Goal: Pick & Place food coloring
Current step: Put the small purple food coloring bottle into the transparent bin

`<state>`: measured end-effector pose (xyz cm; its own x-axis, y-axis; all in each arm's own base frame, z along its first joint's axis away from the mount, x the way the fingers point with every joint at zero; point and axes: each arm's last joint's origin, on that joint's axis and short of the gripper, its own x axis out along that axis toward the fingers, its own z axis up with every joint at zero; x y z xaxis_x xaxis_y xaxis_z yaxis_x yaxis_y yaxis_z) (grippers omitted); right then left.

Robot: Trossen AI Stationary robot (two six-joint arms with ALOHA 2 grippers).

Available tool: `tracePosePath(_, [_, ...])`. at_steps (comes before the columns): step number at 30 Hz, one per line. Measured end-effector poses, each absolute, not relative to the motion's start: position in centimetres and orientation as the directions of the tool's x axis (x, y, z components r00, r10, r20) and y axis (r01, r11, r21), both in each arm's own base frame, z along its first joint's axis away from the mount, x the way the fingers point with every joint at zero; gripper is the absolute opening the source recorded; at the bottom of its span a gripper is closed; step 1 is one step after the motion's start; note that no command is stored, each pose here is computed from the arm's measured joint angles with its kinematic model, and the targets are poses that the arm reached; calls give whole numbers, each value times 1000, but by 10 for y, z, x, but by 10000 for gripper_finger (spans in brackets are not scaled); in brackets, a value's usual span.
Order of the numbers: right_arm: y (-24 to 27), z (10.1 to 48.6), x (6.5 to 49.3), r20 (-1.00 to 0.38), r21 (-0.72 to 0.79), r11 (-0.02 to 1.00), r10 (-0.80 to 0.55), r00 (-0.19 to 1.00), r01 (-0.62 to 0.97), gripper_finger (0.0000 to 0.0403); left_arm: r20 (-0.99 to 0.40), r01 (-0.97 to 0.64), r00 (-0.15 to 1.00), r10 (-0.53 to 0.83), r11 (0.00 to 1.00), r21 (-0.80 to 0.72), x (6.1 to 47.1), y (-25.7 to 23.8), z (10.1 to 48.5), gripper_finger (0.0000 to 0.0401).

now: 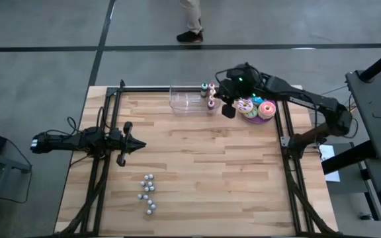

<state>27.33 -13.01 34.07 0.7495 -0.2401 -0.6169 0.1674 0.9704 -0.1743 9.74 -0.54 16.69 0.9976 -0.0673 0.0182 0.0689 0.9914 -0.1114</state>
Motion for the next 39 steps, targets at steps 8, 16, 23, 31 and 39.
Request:
tracePosePath(8, [-95, 335, 258, -512, -139, 979, -198, 836, 148, 8, 18, 69, 998, -68, 991, -111, 97, -5, 167, 0])
tracePosePath(16, [-57, 327, 256, -459, -42, 995, -100, 883, 91, 8, 18, 69, 998, -67, 991, -112, 97, -5, 167, 0])
tracePosePath(23, [-30, 321, 262, -407, 54, 998, -12, 913, 37, 8, 18, 69, 998, -68, 991, -111, 97, -5, 167, 0])
tracePosePath(31, [-7, 323, 266, -360, 96, 995, 65, 931, -33, 8, 18, 69, 998, -67, 991, -111, 97, -5, 167, 0])
tracePosePath(39, [5, 315, 263, -221, 147, 986, 110, 969, -79, 8, 18, 69, 998, -67, 991, -111, 97, -5, 167, 0])
